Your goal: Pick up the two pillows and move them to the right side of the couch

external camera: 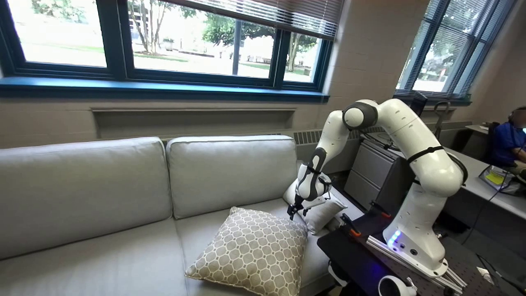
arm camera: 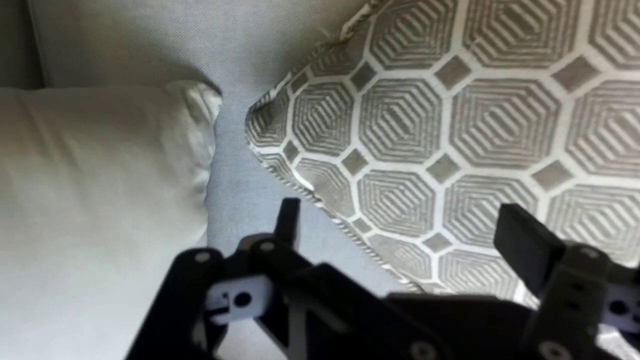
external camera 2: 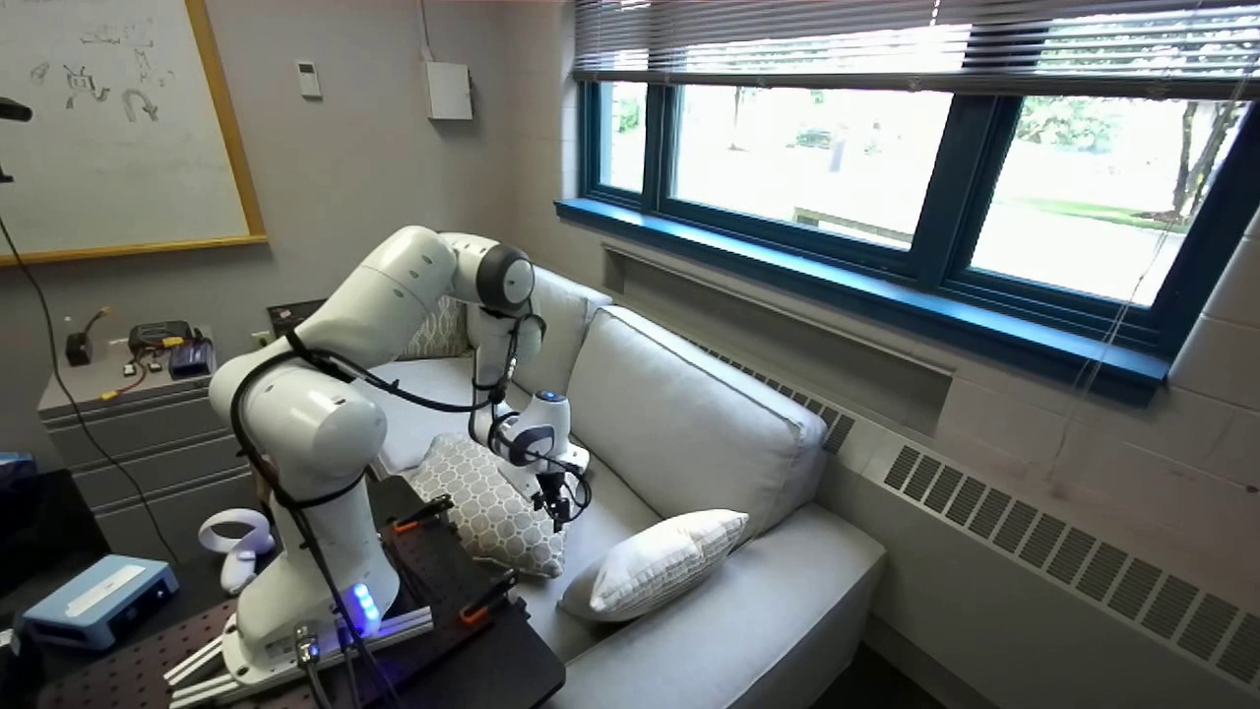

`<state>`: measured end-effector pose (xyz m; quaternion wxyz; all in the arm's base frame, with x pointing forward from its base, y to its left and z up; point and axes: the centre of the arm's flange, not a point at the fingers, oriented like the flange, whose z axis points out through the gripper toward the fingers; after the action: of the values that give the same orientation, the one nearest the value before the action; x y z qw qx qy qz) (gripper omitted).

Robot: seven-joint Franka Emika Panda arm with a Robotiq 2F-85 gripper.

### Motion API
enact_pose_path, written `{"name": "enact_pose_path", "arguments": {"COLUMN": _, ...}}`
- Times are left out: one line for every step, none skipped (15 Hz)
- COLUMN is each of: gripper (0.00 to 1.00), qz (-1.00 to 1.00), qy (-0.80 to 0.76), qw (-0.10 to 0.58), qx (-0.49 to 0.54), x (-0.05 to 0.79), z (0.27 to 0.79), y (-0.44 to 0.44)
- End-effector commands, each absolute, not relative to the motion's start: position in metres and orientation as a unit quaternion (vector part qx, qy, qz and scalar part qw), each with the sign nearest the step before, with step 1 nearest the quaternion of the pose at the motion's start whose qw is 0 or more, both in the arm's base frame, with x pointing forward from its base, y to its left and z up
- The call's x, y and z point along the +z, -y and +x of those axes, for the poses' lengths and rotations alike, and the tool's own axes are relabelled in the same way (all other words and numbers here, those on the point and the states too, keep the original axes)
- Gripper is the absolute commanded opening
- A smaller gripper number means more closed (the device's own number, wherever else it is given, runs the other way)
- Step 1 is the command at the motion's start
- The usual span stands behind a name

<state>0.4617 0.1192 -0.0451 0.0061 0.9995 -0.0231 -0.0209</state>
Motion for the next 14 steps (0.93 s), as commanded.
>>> {"name": "enact_pose_path", "arguments": {"gripper": 1.0, "qz": 0.998, "qy": -0.023, "qw": -0.02, "qx": -0.054, "x": -0.071, "z": 0.507, "y": -0.092}}
{"name": "enact_pose_path", "arguments": {"gripper": 1.0, "qz": 0.997, "qy": -0.036, "qw": -0.03, "qx": -0.063, "x": -0.078, "z": 0.518, "y": -0.083}}
{"name": "enact_pose_path", "arguments": {"gripper": 1.0, "qz": 0.995, "qy": -0.049, "qw": -0.04, "qx": -0.072, "x": -0.085, "z": 0.53, "y": -0.074}}
{"name": "enact_pose_path", "arguments": {"gripper": 1.0, "qz": 0.993, "qy": -0.064, "qw": -0.059, "qx": -0.081, "x": -0.092, "z": 0.541, "y": -0.066}}
{"name": "enact_pose_path", "arguments": {"gripper": 1.0, "qz": 0.99, "qy": -0.078, "qw": -0.08, "qx": -0.087, "x": -0.099, "z": 0.551, "y": -0.058}}
{"name": "enact_pose_path", "arguments": {"gripper": 1.0, "qz": 0.986, "qy": -0.091, "qw": -0.106, "qx": -0.089, "x": -0.104, "z": 0.56, "y": -0.051}}
{"name": "enact_pose_path", "arguments": {"gripper": 1.0, "qz": 0.982, "qy": -0.101, "qw": -0.13, "qx": -0.089, "x": -0.111, "z": 0.569, "y": -0.043}}
{"name": "enact_pose_path", "arguments": {"gripper": 1.0, "qz": 0.978, "qy": -0.109, "qw": -0.155, "qx": -0.089, "x": -0.116, "z": 0.576, "y": -0.035}}
{"name": "enact_pose_path", "arguments": {"gripper": 1.0, "qz": 0.973, "qy": -0.115, "qw": -0.18, "qx": -0.088, "x": -0.121, "z": 0.582, "y": -0.029}}
{"name": "enact_pose_path", "arguments": {"gripper": 1.0, "qz": 0.967, "qy": -0.122, "qw": -0.205, "qx": -0.09, "x": -0.128, "z": 0.586, "y": -0.022}}
{"name": "enact_pose_path", "arguments": {"gripper": 1.0, "qz": 0.962, "qy": -0.125, "qw": -0.224, "qx": -0.095, "x": -0.134, "z": 0.589, "y": -0.018}}
{"name": "enact_pose_path", "arguments": {"gripper": 1.0, "qz": 0.958, "qy": -0.127, "qw": -0.237, "qx": -0.102, "x": -0.14, "z": 0.591, "y": -0.013}}
{"name": "enact_pose_path", "arguments": {"gripper": 1.0, "qz": 0.954, "qy": -0.127, "qw": -0.25, "qx": -0.108, "x": -0.146, "z": 0.592, "y": -0.009}}
{"name": "enact_pose_path", "arguments": {"gripper": 1.0, "qz": 0.95, "qy": -0.126, "qw": -0.262, "qx": -0.115, "x": -0.153, "z": 0.592, "y": -0.007}}
